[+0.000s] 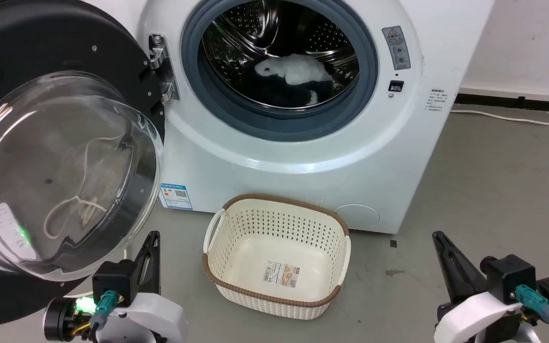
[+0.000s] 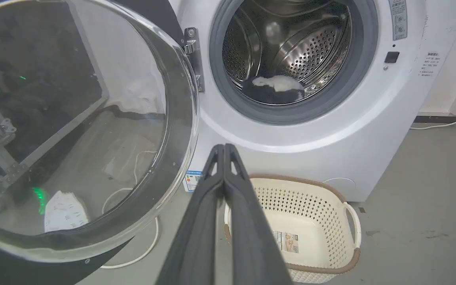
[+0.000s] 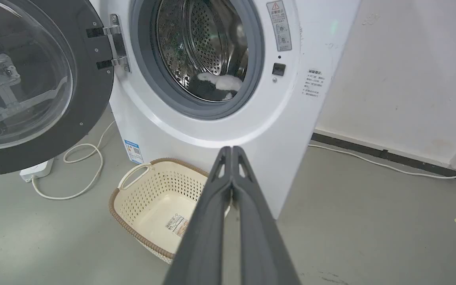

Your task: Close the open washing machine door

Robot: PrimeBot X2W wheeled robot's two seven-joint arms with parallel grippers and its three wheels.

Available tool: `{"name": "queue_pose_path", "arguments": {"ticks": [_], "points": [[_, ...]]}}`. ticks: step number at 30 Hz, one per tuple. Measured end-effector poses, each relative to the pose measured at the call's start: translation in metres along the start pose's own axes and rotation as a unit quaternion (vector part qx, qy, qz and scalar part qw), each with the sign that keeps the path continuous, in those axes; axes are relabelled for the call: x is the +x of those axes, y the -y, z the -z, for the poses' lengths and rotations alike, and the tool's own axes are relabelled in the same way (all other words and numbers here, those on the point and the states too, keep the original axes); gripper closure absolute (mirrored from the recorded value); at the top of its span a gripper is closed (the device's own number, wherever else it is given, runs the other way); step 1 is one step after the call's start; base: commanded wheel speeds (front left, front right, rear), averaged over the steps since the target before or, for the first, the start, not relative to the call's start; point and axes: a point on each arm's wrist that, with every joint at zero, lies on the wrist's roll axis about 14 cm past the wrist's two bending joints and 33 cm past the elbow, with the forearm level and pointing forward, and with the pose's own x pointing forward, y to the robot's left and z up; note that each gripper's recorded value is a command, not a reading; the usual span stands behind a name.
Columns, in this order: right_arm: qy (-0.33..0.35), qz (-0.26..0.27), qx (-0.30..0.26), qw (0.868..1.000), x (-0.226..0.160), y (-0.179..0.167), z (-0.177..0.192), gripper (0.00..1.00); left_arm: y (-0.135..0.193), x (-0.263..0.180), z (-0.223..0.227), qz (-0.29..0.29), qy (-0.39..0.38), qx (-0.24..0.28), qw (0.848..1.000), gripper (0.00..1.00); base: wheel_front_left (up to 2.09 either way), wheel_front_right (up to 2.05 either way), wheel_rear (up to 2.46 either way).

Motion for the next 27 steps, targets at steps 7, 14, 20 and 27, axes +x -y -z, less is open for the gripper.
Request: {"name": "queue_pose_path", "arguments": {"ticks": [7, 14, 20, 27], "points": [[0.000, 0.000, 0.000, 1.000, 0.0000, 0.0000, 0.0000, 1.00, 0.0001, 0.0000, 0.0000, 0.000, 0.000, 0.000, 1.000, 1.00, 0.00, 0.00, 0.00], [0.000, 0.000, 0.000, 1.000, 0.0000, 0.0001, 0.0000, 1.00, 0.0001, 0.0000, 0.0000, 0.000, 0.000, 0.000, 1.000, 1.00, 0.00, 0.00, 0.00], [0.000, 0.000, 0.000, 1.000, 0.0000, 0.0000, 0.0000, 1.00, 0.0000, 0.0000, 0.0000, 0.000, 0.000, 0.000, 1.000, 1.00, 0.00, 0.00, 0.00], [0.000, 0.000, 0.000, 1.000, 0.0000, 0.0001, 0.0000, 1.00, 0.0001, 0.0000, 0.0000, 0.000, 0.000, 0.000, 1.000, 1.00, 0.00, 0.00, 0.00]]}}
